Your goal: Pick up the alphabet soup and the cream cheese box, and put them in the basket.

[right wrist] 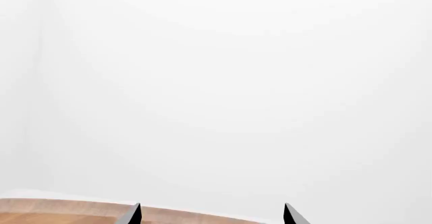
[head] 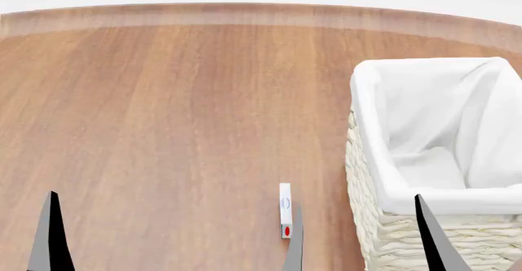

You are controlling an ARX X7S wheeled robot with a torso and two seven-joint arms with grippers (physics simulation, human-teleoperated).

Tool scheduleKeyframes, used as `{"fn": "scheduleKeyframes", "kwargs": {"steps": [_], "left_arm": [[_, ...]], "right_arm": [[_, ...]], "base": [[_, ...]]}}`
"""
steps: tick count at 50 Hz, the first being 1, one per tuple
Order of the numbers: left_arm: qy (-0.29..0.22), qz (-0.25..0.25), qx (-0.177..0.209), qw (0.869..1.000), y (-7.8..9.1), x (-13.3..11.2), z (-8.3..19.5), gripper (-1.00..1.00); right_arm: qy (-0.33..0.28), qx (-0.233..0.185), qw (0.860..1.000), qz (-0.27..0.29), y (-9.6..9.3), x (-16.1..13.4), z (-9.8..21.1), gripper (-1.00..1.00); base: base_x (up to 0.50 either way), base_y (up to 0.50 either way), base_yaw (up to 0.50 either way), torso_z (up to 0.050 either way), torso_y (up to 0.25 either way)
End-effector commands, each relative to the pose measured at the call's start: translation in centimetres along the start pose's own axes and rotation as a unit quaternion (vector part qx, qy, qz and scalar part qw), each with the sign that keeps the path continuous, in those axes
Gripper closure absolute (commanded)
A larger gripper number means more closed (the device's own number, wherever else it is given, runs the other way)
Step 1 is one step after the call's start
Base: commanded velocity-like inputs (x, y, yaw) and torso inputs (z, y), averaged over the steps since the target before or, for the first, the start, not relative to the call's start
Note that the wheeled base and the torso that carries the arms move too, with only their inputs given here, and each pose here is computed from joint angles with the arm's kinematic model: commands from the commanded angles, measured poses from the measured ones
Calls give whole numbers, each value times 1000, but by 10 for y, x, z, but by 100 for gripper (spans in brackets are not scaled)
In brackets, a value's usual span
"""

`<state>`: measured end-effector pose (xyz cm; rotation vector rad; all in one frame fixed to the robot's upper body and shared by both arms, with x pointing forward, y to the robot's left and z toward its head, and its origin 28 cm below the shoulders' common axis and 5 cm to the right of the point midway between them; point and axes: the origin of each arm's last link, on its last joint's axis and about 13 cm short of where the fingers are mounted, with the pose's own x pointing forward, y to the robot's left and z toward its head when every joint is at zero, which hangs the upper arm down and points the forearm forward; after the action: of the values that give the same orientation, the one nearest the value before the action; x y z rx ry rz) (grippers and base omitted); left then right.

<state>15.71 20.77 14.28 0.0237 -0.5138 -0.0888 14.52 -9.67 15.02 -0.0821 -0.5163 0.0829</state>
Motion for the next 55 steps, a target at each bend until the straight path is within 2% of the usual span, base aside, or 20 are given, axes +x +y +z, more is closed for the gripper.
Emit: {"fn": "scheduleKeyframes", "kwargs": {"steps": [1, 55], "left_arm": [[3, 0, 3, 1000, 0, 1, -1, -100], [5, -1, 6, 1000, -2, 1, -1, -100]], "right_arm": [[2, 2, 1000, 0, 0, 1, -2, -100], [2, 9, 1000, 8, 0, 0, -2, -100]], "base": [[0, 0, 0, 0, -109], [0, 0, 0, 0, -102]]}}
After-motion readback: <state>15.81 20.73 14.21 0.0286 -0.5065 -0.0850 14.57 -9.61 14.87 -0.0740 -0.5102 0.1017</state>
